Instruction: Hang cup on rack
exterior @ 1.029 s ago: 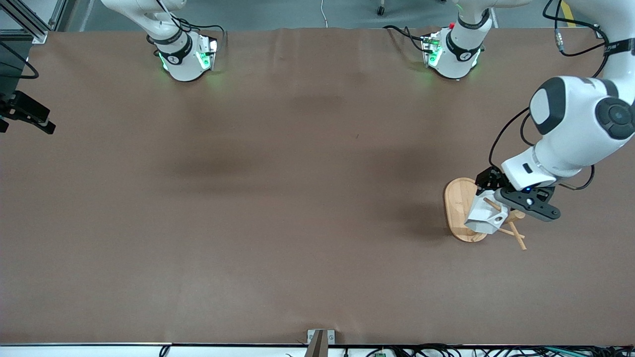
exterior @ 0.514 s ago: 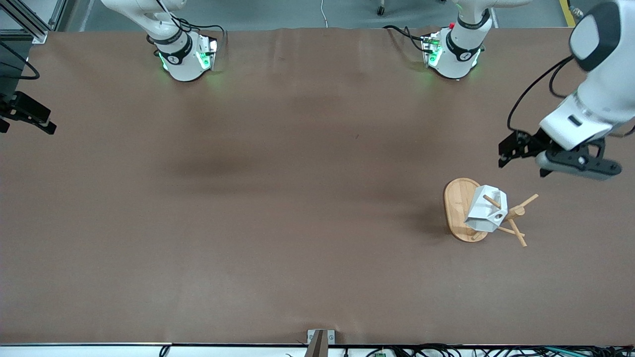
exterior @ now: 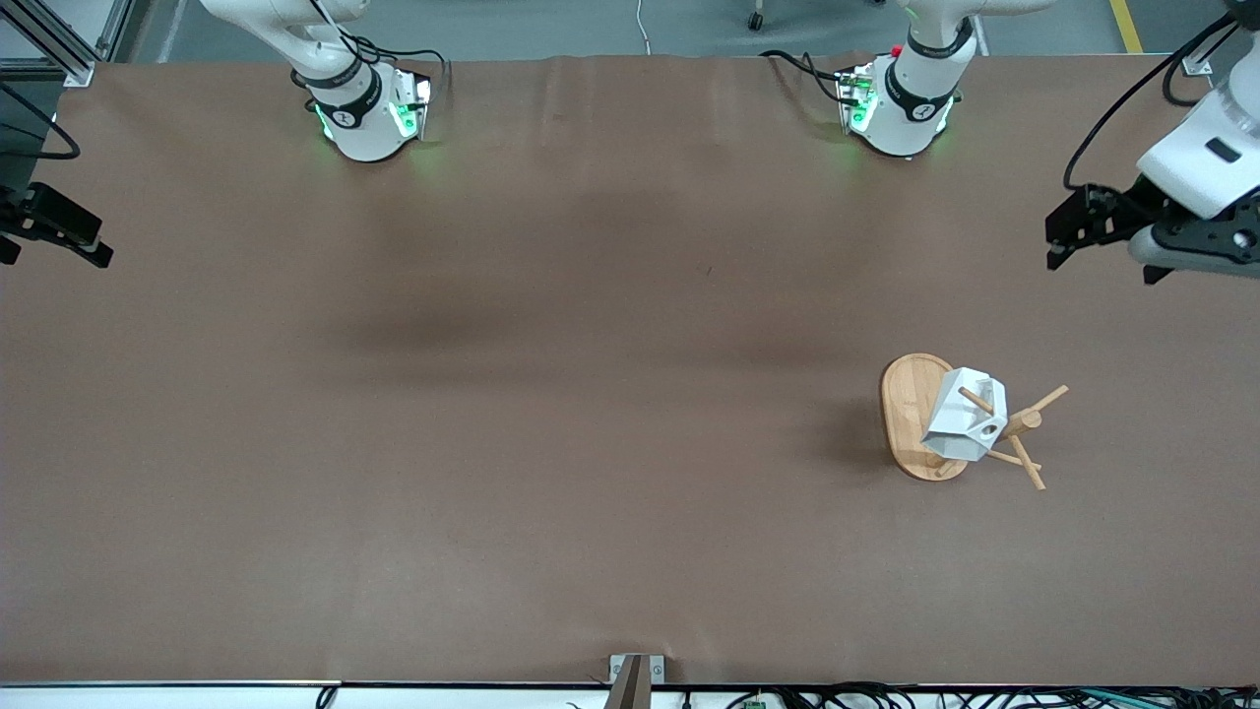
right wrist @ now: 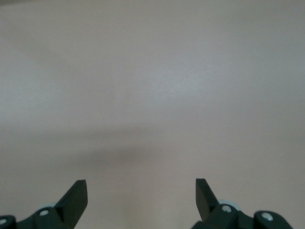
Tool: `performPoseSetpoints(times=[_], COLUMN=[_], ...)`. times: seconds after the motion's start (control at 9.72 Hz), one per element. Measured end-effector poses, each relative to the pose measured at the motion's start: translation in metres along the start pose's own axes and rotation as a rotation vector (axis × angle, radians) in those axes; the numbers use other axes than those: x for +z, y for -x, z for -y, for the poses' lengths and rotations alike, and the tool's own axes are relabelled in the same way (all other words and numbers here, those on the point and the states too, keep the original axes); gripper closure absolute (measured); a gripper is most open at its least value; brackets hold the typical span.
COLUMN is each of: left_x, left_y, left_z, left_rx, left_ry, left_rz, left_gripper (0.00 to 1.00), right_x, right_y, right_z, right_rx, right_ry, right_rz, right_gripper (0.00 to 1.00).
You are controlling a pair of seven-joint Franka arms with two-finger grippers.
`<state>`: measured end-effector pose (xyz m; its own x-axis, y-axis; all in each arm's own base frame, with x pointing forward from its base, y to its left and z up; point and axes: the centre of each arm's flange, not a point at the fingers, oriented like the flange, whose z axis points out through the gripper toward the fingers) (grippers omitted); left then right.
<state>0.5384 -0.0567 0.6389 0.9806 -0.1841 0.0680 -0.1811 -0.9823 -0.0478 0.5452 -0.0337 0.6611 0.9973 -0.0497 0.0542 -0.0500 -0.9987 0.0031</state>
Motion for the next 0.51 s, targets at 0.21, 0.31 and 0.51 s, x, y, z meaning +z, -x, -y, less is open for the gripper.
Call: performPoseSetpoints(times=[0.21,0.31,0.51], left_x=[-0.0103,-0.0136,-0.0148], left_y=[0.0066,0.0083,0.0101], left_z=[-0.0005,-0.0008,-0.004], left_rx=[-0.044,-0.048,-0.058], left_ry=[-0.002,-0.002,0.032], left_rz=[-0.003,-0.008,0.001], left_gripper=[0.0,0.0,0.0], right_x=[0.0008,0.0009,0.001], right_y=[-0.0004,-0.0004,-0.0004], right_z=[0.0,0.0,0.0], right_rx=[0.0,0.0,0.0], right_ry=[0.0,0.0,0.0], right_rz=[0.001,0.001,0.002], right_gripper=[0.0,0.0,0.0])
